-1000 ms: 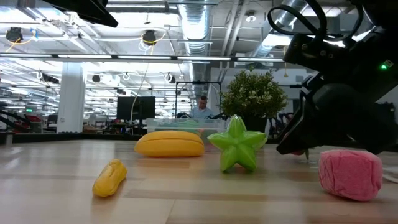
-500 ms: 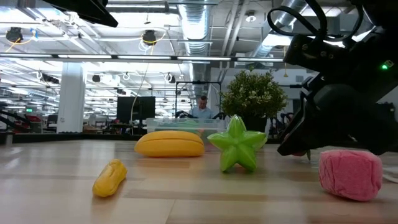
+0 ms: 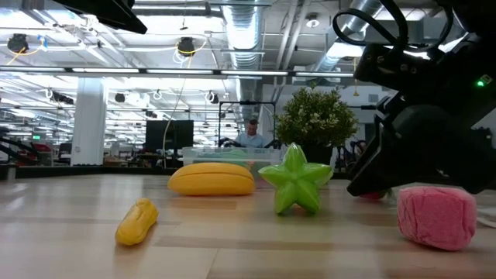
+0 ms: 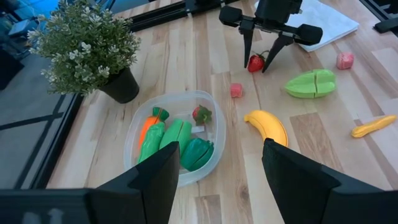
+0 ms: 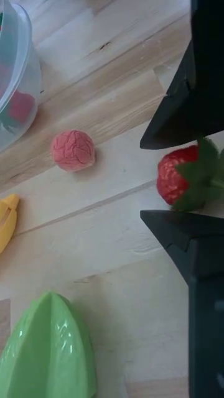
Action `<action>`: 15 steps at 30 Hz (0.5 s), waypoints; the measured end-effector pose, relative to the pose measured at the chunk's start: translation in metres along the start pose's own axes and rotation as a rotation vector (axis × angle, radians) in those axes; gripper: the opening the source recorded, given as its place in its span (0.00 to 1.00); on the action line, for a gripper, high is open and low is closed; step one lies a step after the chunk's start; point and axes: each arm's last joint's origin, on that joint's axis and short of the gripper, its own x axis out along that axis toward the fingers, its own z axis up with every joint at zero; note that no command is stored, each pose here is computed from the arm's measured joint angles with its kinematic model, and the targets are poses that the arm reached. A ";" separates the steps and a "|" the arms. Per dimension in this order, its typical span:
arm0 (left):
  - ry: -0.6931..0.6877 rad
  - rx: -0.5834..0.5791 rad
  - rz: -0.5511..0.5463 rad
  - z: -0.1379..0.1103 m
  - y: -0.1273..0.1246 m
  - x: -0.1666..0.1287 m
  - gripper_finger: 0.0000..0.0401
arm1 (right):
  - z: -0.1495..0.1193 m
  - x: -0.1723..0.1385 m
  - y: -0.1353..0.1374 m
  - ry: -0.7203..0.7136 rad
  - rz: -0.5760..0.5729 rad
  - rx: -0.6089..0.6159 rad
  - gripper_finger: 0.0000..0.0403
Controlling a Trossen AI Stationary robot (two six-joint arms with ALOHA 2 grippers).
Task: Pick and placing Produce into tupperware
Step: Put the red strawberry into the transparent container
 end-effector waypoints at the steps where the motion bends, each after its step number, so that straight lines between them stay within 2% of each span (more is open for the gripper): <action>1: 0.000 0.000 0.000 0.000 0.000 0.000 0.55 | 0.000 0.000 0.000 0.000 0.000 0.000 0.41; 9: 0.000 -0.001 0.000 0.000 0.000 0.000 0.55 | -0.001 0.000 0.001 0.032 0.037 0.004 0.40; 15: 0.000 -0.001 0.000 0.000 0.000 0.000 0.55 | -0.003 0.000 -0.002 0.066 0.024 0.063 0.42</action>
